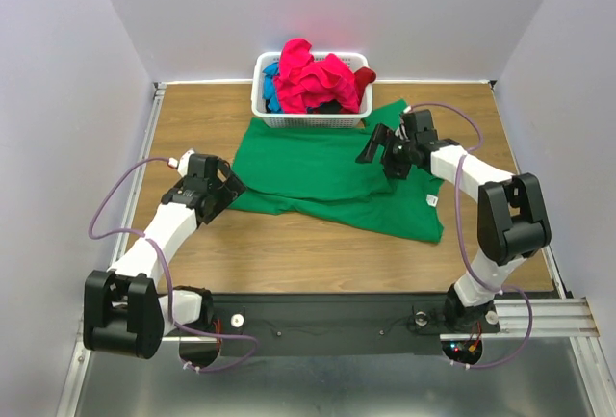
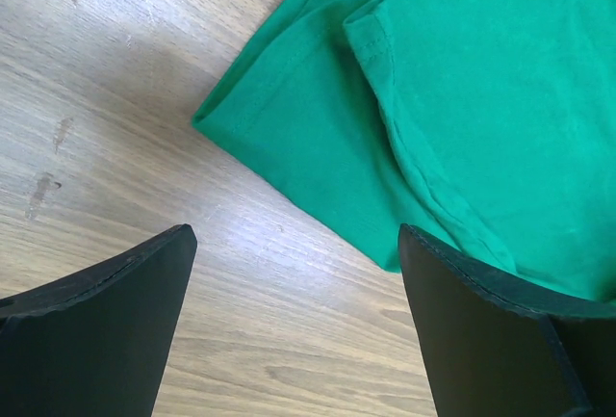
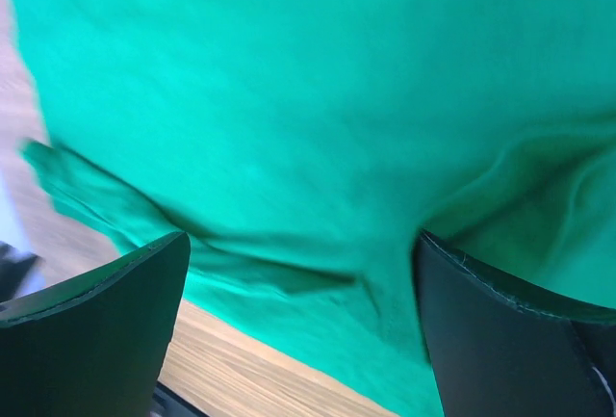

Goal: Fold and stack the t-shirts
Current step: Fold the tshirt

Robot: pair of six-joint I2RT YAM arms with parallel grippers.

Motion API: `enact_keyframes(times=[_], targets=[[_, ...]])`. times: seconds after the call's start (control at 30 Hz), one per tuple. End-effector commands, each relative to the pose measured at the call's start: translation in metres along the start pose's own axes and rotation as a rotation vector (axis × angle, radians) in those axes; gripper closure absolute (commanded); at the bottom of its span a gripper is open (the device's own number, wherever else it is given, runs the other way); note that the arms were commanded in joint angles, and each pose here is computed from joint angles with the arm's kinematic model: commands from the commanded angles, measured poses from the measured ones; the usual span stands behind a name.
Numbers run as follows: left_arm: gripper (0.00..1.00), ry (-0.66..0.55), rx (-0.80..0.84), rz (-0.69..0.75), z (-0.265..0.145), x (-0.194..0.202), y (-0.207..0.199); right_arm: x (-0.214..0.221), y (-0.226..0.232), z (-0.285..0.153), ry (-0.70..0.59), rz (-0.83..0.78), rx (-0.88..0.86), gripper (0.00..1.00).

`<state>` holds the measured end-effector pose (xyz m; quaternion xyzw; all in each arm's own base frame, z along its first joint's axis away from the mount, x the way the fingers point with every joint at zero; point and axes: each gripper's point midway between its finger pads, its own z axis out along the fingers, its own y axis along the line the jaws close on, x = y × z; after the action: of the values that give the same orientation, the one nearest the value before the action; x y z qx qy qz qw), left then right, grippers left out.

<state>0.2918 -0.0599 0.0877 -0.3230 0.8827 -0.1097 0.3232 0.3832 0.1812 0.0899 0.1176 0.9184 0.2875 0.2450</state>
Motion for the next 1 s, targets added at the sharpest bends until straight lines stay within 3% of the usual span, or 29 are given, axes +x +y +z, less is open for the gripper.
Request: enact_keyframes(times=[0.0,0.17,0.43,0.67,0.97], targets=[[0.02,-0.053,0.030,-0.010,-0.009,-0.021,-0.015,-0.032,0.023,0.006,-0.081,0.082,-0.028,0.00],[0.02,-0.059,0.036,-0.004,-0.011,-0.030,-0.024,-0.040,0.015,0.012,-0.089,0.136,0.046,0.00],[0.02,-0.041,0.095,0.008,-0.003,-0.036,-0.045,-0.053,0.000,-0.042,-0.252,0.079,0.180,0.00],[0.01,-0.020,0.126,0.010,0.008,-0.028,-0.048,0.002,-0.021,-0.061,-0.167,0.048,0.165,0.00],[0.02,0.016,0.130,0.013,0.013,-0.021,-0.050,0.015,0.000,-0.012,-0.071,0.006,0.167,0.00]])
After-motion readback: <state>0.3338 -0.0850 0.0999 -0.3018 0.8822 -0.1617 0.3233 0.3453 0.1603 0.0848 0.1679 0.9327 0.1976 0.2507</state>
